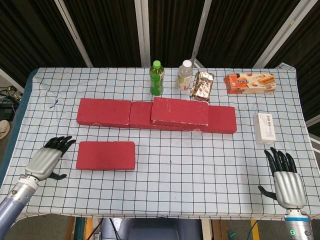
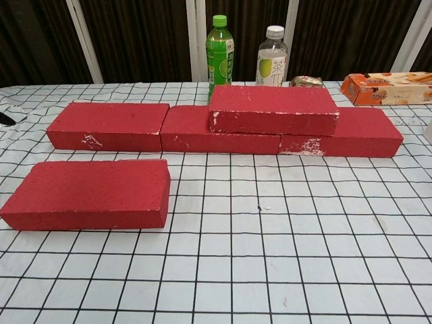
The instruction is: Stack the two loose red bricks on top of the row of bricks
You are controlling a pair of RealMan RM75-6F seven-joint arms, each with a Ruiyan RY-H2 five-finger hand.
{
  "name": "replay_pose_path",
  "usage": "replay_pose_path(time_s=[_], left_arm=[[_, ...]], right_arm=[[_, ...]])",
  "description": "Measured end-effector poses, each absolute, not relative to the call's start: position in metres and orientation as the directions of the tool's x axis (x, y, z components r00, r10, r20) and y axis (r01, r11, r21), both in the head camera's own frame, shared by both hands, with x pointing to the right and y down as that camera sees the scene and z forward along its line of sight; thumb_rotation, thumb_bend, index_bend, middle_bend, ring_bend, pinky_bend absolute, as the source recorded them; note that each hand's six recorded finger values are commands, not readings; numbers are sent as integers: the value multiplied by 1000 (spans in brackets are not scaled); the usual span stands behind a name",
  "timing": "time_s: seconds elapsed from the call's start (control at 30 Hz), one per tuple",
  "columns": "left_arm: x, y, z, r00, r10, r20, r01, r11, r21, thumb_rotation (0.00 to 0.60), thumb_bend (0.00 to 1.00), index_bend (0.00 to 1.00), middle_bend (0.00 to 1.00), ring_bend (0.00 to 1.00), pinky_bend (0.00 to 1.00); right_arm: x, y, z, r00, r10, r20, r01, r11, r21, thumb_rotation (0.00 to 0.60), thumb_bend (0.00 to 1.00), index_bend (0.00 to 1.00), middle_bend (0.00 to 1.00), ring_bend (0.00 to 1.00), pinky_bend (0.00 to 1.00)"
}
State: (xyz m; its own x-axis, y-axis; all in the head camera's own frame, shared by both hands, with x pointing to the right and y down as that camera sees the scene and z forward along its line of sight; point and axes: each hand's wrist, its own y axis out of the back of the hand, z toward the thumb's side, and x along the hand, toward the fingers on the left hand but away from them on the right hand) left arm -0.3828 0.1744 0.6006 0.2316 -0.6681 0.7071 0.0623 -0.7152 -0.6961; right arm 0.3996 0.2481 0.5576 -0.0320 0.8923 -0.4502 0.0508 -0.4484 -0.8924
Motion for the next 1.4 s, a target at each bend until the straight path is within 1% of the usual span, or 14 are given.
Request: replay_pose_path(time_s=[0.13,0.33,0.53,0.83,1.23,1.4], left_arm=[[-369,163,607,240,-646,725,62,-735,-675,600,0,0,0,0,28],[-350,156,618,240,-645,725,55,-737,-674,600,0,0,0,0,28],[-333,156,634,244,-639,729,58,-741,-669,600,0,0,0,0,28],[-316,155,650,234,-659,714,60,-724,-687,600,0,0,0,0,28],[-292,161,665,265,-615,743,70,-756,-651,600,0,0,0,0,28],[-288,163,671,256,-616,745,73,-756,-651,600,0,0,0,0,28]], right_arm=[[400,248,558,-34,891,-453,53,-451,-891,600,154,43,7,0,0],[401,248,557,-34,892,-451,57,-449,-892,600,155,43,7,0,0],[403,248,556,-41,892,-450,63,-447,-892,600,154,43,7,0,0],[405,248,556,-47,894,-445,67,-442,-895,600,154,43,7,0,0],[409,247,552,-64,899,-434,72,-429,-900,600,154,43,7,0,0],[410,247,551,-66,898,-435,78,-430,-900,600,154,43,7,0,0]])
